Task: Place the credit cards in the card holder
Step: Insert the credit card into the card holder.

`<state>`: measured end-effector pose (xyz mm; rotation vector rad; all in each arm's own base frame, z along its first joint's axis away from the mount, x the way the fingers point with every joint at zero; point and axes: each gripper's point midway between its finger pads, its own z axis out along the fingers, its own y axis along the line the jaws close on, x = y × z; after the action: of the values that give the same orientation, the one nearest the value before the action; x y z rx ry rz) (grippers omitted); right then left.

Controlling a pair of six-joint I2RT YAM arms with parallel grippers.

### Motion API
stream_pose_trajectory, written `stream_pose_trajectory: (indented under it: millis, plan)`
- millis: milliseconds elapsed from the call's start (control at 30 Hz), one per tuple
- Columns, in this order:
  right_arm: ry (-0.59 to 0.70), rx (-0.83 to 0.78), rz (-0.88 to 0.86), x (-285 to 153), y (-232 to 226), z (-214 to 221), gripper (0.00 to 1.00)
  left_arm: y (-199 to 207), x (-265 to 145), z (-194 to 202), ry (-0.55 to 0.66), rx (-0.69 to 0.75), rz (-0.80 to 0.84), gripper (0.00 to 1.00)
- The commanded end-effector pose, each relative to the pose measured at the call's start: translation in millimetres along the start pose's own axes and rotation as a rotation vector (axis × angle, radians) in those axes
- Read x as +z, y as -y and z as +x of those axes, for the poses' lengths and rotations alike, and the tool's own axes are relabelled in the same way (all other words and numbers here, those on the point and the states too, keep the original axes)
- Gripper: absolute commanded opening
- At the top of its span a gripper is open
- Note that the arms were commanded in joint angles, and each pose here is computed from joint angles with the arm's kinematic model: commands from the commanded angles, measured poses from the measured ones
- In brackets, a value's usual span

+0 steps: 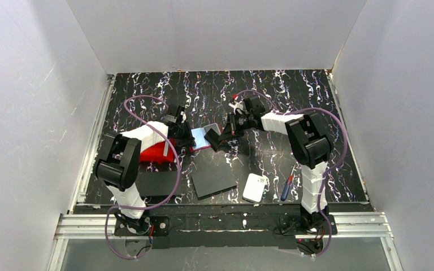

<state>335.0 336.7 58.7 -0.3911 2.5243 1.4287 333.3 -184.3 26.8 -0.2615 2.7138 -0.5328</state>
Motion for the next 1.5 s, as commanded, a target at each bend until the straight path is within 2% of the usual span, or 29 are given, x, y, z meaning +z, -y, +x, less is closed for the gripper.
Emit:
stream_pose_trajectory:
  millis: [0,367,767,1367,1433,1467]
  plan:
    - [0.025,-0.023,-0.019,7,-7,-14,0.01,-6,2,7,-0.018,0.010,-0.031,0.11]
    - [0.050,-0.005,-0.035,19,-2,-17,0.01,-8,3,12,-0.028,0.010,-0.028,0.08]
    - [0.150,0.034,-0.030,37,2,-31,0.01,-7,2,16,-0.033,0.008,-0.018,0.05]
    - [0.209,0.126,-0.112,50,-16,-16,0.01,-8,0,20,-0.031,0.018,-0.015,0.02]
    - [0.191,0.100,-0.073,50,-11,-13,0.04,-7,-2,18,-0.027,0.023,-0.015,0.02]
    - [0.179,0.074,-0.042,49,-7,-13,0.08,-7,-3,17,-0.025,0.025,-0.014,0.02]
